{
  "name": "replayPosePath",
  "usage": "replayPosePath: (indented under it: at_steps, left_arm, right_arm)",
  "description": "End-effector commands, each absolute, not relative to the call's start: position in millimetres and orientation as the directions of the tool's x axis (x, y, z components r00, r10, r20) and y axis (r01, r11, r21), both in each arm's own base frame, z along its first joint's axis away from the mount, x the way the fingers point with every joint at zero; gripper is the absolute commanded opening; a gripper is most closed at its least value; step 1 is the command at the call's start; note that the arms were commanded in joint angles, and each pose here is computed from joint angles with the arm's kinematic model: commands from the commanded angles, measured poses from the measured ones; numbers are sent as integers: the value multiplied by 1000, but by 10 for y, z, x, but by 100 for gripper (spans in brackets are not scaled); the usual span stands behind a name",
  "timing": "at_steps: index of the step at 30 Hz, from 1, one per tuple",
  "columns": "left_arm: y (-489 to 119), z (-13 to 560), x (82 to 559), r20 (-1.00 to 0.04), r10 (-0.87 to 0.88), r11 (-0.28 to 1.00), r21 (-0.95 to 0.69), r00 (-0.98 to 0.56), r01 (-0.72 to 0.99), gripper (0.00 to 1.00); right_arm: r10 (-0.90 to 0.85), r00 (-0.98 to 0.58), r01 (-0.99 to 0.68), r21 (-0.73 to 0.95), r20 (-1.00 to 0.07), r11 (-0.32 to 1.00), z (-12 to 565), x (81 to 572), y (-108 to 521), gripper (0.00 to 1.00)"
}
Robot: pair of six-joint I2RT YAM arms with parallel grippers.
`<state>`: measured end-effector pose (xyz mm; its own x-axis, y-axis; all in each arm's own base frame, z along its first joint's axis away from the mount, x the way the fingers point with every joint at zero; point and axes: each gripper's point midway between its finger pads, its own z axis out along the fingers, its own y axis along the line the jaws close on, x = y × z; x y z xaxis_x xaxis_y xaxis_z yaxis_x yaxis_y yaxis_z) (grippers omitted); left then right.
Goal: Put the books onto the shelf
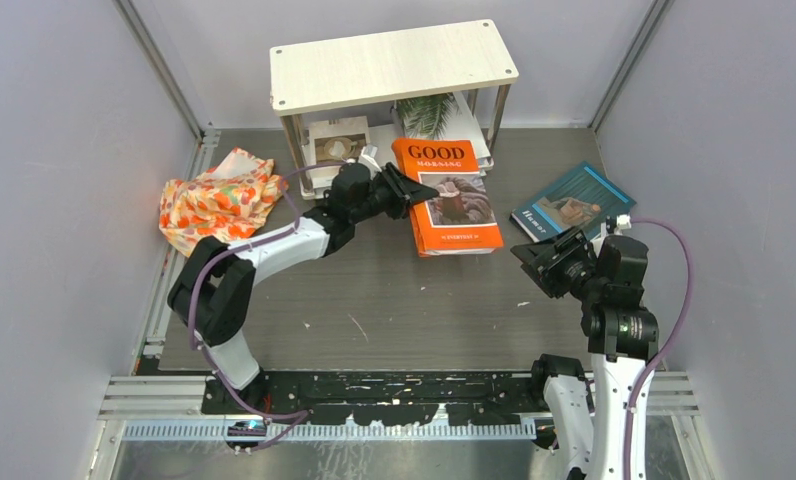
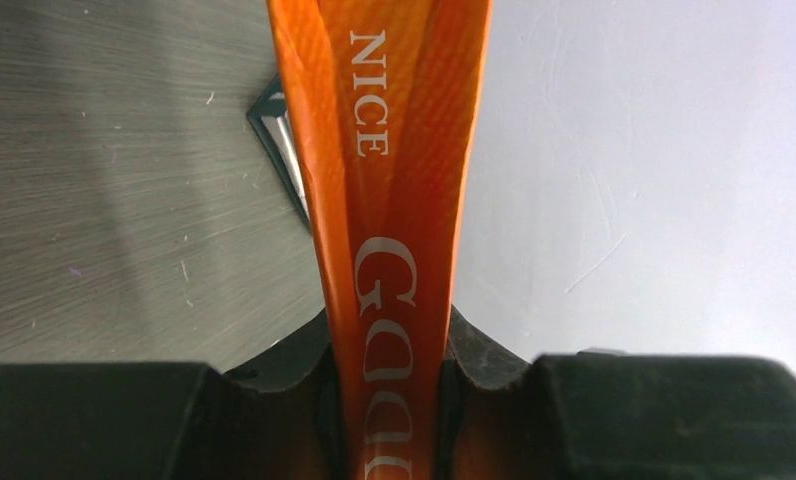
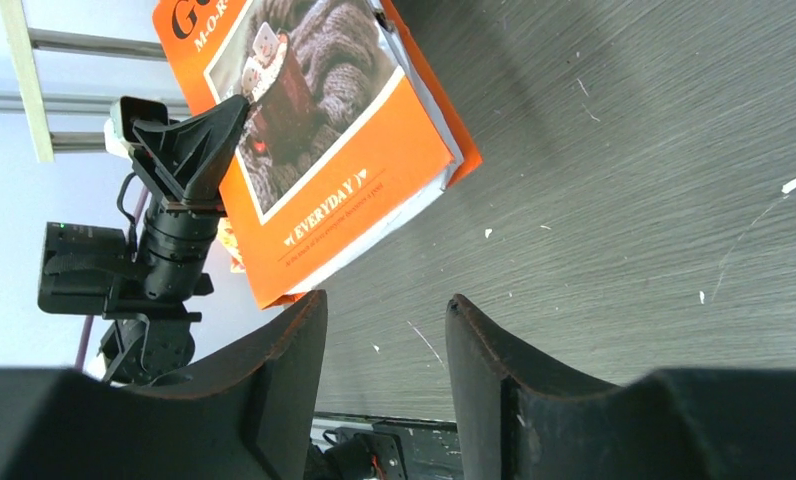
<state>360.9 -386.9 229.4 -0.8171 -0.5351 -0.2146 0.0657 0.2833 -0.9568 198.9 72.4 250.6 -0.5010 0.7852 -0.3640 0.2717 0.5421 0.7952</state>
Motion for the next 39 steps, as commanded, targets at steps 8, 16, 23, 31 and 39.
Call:
replayPosePath:
  at_steps: [8,16,23,31,39]
  left_arm:
    - [-3682,3080,3735,-151,-689,124,-988,-709,91,29]
    - [-3749,3121,3715,-115,-704,94,-993,-701,70,30]
    - [-3810,3102,3703,-105,-705,87,-994,-701,62,30]
    - [-3845,3152,3677,-103,-708,77,-995,-698,68,30]
    - [-3891,3166,3635,-98,-703,71,-995,-704,68,31]
  right_arm:
    - [844,-466,193,899,-268,392,2533,2296,837,58]
    - [884,-426,118,957,-191,264,2683,2526,897,60]
    - [885,-426,95,964,-187,249,2759,2721,1022,61]
    - [867,-457,95,958,-199,269,2734,2778,1228,61]
    - [875,-452,85,969,-172,234,2723,2864,1285,60]
